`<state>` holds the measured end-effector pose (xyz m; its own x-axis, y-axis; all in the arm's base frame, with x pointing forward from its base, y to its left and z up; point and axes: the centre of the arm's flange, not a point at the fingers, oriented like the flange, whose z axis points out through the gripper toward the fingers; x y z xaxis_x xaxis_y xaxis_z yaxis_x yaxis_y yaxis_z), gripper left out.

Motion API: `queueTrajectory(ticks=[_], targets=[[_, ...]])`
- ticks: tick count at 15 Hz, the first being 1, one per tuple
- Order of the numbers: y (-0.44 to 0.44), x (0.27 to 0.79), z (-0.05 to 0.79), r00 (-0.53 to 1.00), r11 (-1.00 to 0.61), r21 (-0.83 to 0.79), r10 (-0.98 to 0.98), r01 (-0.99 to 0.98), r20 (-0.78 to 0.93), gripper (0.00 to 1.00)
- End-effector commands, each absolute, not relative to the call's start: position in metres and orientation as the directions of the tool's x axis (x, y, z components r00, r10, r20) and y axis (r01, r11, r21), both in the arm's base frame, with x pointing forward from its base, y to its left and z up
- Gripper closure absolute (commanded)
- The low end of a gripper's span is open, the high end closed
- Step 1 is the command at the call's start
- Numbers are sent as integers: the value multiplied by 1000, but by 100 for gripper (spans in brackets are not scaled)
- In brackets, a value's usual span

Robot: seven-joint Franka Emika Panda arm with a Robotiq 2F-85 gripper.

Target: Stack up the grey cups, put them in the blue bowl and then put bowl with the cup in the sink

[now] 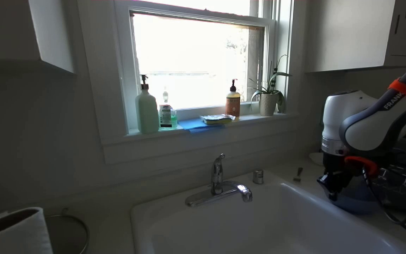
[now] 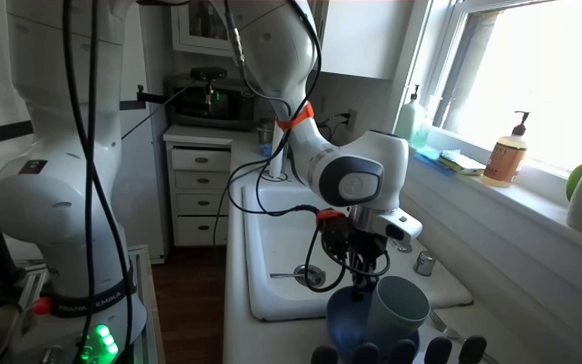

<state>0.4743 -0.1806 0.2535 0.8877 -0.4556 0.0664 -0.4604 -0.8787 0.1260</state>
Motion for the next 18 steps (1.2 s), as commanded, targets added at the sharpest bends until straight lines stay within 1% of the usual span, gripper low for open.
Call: queueTrajectory(ticks=[1, 6, 13, 18], targets=[[-183, 475, 254, 887, -878, 130, -453, -461, 85, 99], [-172, 479, 262, 907, -889, 183, -415, -420, 68, 99], [-125, 487, 280, 963, -916, 300, -264, -266, 50, 99], [-83, 493, 286, 988, -935, 318, -154, -155, 26, 99]])
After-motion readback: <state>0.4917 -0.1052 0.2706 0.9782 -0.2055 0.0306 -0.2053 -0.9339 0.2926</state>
